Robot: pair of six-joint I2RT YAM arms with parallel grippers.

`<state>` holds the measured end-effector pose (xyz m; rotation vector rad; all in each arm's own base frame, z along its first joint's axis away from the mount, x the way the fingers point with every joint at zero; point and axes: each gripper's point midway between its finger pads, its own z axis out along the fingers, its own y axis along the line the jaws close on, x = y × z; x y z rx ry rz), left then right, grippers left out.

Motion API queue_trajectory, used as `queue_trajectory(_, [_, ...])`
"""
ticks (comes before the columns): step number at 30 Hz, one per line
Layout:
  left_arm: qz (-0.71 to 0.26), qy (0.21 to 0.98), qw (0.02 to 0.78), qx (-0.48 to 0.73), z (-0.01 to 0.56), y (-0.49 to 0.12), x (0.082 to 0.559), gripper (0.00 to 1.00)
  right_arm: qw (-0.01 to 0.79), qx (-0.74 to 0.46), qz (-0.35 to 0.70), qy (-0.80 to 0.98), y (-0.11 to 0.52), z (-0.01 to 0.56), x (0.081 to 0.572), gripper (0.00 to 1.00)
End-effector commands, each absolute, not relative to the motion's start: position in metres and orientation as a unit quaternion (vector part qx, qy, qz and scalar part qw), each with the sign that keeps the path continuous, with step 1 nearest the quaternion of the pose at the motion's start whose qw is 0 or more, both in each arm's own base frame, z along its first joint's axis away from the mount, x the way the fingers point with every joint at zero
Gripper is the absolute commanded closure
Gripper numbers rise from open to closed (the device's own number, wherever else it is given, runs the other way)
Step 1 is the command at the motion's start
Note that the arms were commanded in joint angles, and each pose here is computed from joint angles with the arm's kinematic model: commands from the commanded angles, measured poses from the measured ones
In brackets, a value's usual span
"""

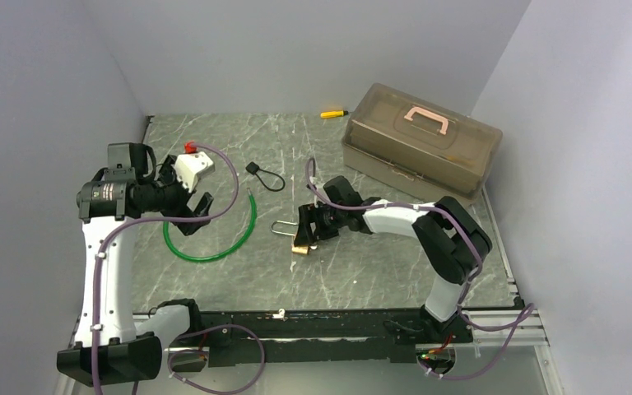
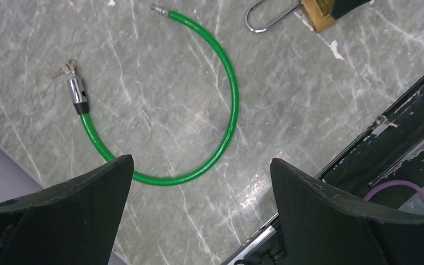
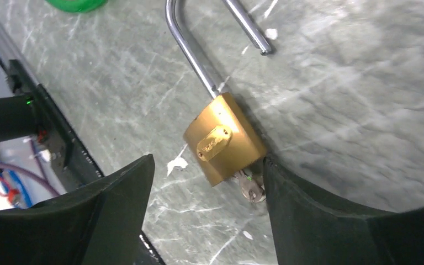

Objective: Unlock with the key
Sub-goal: Place the lock at the center of the board, then reset both arms

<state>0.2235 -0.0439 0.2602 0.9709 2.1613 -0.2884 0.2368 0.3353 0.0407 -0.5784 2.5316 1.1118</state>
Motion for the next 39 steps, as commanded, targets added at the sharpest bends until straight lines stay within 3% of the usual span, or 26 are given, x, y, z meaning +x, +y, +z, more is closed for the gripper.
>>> queue_trajectory(1, [-0.085, 0.856, 0.347, 0.375, 0.248, -0.031, 0.224, 0.01, 0.224, -0.196, 0.328, 0.897, 0.318, 0.061, 0.260, 0.21])
queue_trajectory(5, [-0.080, 0.861, 0.344, 0.365, 0.238, -0.027, 0.225, 0.01, 0.273, -0.175, 0.265, 0.908, 0.295, 0.082, 0.278, 0.01])
queue_trajectory(9, [-0.076, 0.866, 0.365, 0.335, 0.235, -0.021, 0.235, 0.01, 0.347, -0.139, 0.236, 0.897, 0.275, 0.125, 0.294, 0.00])
queue_trajectory(14, [-0.101, 0.874, 0.414, 0.235, 0.240, 0.000, 0.258, 0.01, 0.494, -0.017, 0.181, 0.850, 0.210, 0.188, 0.309, 0.00])
queue_trajectory(19, [-0.151, 0.875, 0.414, 0.200, 0.217, 0.001, 0.266, 0.01, 0.564, 0.139, 0.034, 0.814, 0.112, 0.181, 0.308, 0.00])
queue_trajectory(26, [-0.154, 0.864, 0.452, 0.160, 0.166, 0.005, 0.290, 0.01, 0.593, 0.218, -0.139, 0.762, 0.030, 0.157, 0.296, 0.00])
queue_trajectory(32, [-0.153, 0.823, 0.522, 0.163, 0.139, 0.001, 0.309, 0.01, 0.607, 0.303, -0.149, 0.719, -0.016, 0.146, 0.302, 0.01])
queue_trajectory(39, [-0.148, 0.776, 0.587, 0.177, 0.118, -0.002, 0.324, 0.00, 0.623, 0.289, -0.184, 0.704, -0.049, 0.139, 0.323, 0.01])
